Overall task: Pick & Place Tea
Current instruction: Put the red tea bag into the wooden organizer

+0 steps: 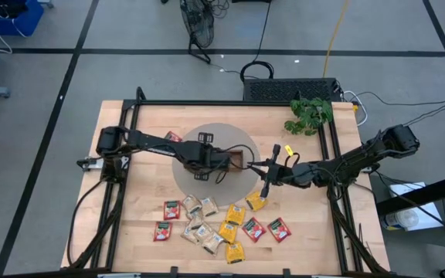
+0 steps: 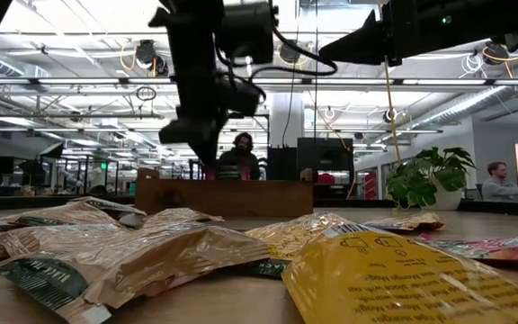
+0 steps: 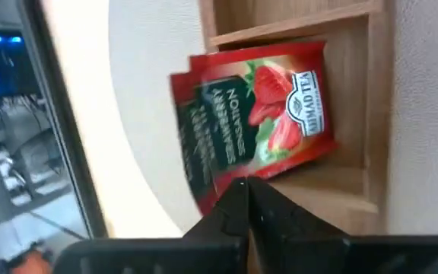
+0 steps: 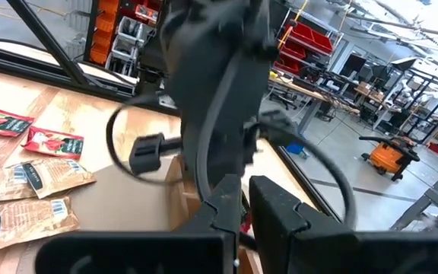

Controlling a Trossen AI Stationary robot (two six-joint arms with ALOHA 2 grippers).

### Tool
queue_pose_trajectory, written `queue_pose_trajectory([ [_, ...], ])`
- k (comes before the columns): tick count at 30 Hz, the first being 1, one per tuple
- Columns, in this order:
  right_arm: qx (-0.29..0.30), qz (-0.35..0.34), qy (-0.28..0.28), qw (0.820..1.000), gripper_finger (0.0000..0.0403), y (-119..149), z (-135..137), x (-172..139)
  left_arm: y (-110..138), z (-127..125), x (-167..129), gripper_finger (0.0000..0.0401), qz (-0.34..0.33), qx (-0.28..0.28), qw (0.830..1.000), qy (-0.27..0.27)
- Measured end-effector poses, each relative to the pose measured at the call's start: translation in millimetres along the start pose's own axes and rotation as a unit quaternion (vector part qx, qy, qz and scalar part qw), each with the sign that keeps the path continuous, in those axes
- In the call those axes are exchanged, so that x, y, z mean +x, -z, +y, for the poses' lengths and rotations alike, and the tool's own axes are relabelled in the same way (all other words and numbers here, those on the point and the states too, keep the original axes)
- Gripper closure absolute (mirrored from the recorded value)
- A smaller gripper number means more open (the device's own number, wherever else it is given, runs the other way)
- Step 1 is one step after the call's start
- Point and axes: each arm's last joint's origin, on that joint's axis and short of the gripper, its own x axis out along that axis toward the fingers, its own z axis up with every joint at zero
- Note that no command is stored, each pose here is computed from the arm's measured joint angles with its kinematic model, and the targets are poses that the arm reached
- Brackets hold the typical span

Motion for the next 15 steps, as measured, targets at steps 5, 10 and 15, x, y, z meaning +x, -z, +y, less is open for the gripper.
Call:
queue_pose_trajectory([
  [5, -0.003, 0.003, -0.001, 1.000, 0.0385, 0.7, 0.1, 0.0, 14.9, 6.0, -28.8, 0.0386, -0.014, -0.040, 0.999, -0.001],
  [10, -0.009, 0.014, -0.004, 1.000, 0.0385, 3.2, 0.8, -0.1, 54.0, 25.7, -36.2, 0.0355, -0.014, -0.181, 0.983, 0.000],
  [15, -0.013, 0.019, -0.006, 1.000, 0.0385, 4.5, 1.3, -0.1, 114.6, 56.7, -22.2, 0.0299, 0.018, -0.375, 0.927, 0.003],
])
